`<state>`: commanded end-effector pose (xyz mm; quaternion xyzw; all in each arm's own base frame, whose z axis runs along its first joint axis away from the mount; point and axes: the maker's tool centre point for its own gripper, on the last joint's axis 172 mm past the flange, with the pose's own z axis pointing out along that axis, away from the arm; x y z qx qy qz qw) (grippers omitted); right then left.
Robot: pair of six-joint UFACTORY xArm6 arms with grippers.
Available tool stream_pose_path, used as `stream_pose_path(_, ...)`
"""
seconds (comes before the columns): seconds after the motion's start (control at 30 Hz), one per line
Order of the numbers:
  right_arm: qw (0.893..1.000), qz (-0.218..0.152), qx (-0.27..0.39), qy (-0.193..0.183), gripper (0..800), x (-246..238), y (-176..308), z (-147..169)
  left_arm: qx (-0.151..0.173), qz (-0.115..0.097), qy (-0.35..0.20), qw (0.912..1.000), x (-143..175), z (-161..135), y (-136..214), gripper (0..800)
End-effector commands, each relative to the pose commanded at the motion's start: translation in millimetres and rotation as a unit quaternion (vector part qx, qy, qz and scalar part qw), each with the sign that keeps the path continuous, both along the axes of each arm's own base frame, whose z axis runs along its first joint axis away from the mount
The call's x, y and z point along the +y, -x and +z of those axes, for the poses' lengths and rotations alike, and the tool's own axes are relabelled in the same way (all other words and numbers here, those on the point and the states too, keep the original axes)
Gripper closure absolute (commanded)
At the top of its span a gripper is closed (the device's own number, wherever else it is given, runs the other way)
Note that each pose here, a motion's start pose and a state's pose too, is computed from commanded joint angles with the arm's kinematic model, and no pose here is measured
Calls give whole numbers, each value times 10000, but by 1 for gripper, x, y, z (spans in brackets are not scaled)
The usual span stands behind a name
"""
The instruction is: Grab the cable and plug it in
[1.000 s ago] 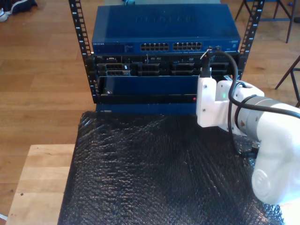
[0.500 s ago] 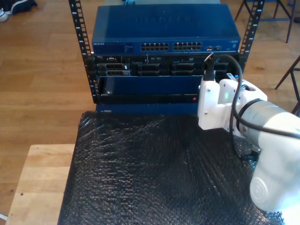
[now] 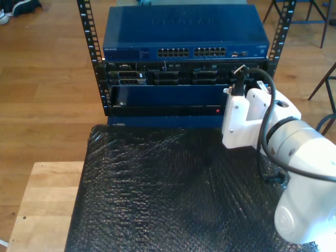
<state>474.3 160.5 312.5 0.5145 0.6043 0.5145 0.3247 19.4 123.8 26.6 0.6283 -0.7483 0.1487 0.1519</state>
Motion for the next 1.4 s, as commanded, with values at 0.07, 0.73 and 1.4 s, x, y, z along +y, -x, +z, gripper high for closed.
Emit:
stream_pose_path(0.07, 10000, 8, -17, 3, 800, 1, 0, 1, 0, 0, 0, 10000, 0, 0, 0, 0)
stream_pose_path(0.73, 9990, -46, -446, -89, 800, 0, -5, 1, 0, 0, 0, 10000, 0, 0, 0, 0)
stream_pose_path(1.4, 9929, -19, -1163, -253, 800, 33, -69, 13, 0, 0, 0, 10000, 0, 0, 0, 0)
